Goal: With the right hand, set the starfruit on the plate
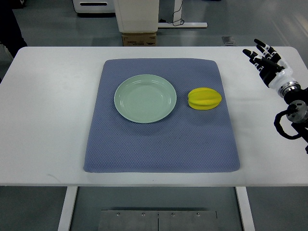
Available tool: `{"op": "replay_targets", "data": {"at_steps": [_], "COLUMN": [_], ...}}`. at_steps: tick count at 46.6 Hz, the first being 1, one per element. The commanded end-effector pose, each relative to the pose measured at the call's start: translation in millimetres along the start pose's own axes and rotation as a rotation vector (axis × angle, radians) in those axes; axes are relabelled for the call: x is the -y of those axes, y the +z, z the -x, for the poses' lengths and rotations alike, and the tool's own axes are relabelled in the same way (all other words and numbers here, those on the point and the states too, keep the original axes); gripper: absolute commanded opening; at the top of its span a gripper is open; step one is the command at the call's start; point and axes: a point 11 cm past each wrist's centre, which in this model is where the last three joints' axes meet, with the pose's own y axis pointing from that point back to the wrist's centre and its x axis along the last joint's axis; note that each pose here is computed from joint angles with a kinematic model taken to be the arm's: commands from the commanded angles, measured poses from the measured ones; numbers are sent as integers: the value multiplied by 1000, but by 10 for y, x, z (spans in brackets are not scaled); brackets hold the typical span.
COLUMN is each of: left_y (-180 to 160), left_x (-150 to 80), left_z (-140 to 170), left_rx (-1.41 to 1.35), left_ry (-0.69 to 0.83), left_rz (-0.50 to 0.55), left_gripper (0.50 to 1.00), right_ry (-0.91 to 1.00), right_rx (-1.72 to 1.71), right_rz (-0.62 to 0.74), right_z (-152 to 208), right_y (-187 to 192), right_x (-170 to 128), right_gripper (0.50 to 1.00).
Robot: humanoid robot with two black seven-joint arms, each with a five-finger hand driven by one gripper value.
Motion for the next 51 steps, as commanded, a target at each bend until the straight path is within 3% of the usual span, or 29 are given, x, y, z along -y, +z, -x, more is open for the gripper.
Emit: {"op": "replay_targets", "data": {"at_steps": [1, 51], "left_y": [-2, -144], "left_x": [0, -4], "left_z": [-1, -18], "left_rx": [0, -1], "left_ry": [0, 6], "left_rz": [-1, -25], "left_gripper": [1000, 1000], "right_ry": [0, -8], "right_rx": [1, 4], "right_rz": [1, 0], "right_z": [7, 50], "right_y": [4, 6], "right_x": [1, 10], "right_gripper": [1000, 1000]}}
